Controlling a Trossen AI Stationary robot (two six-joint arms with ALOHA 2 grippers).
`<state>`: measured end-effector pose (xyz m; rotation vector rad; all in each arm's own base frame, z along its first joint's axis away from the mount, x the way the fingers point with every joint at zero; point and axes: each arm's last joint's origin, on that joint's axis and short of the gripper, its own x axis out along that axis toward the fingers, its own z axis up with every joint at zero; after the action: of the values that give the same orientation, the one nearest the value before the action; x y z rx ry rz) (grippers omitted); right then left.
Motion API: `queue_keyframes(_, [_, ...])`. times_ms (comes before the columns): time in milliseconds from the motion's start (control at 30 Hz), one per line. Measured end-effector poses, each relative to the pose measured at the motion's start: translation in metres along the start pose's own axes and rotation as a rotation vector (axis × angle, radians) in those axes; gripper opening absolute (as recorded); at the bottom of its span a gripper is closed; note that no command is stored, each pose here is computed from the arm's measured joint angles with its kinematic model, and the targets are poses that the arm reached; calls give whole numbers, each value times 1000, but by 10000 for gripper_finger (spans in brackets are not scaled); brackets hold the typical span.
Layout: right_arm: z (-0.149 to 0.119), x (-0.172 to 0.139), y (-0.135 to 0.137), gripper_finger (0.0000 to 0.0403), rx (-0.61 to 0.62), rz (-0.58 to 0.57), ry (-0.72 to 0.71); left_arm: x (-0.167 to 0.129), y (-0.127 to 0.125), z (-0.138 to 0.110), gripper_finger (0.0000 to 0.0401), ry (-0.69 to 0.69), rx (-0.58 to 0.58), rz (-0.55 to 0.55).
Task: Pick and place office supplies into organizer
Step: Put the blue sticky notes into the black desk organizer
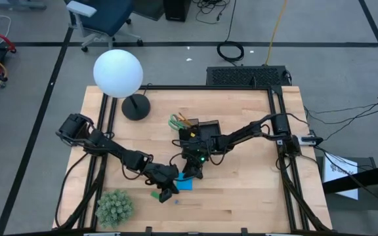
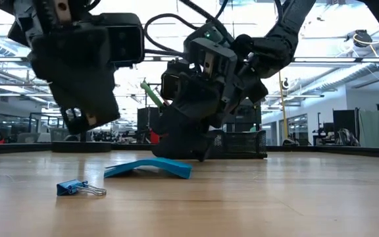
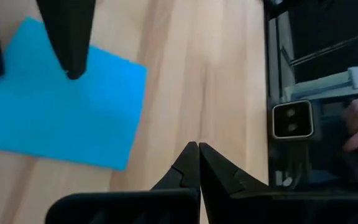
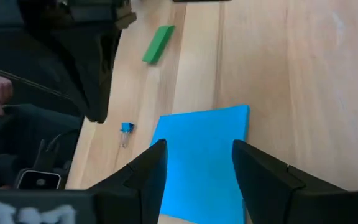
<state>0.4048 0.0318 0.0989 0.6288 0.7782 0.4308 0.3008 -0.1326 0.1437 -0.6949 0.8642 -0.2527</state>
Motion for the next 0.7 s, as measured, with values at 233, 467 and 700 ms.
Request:
queue_keyframes(233, [2,-5,-8,171,27,-23,-3,4,1,1,0,-18,-9,-23])
queue_keyframes(467, [6,-10,-10,171,45,-29,-18,6,1,3,0,-35,-7,-26])
queue_keyframes(700, [7,-10,-10,171,62,-23,-22,6,3,5,0,-47,-8,-17])
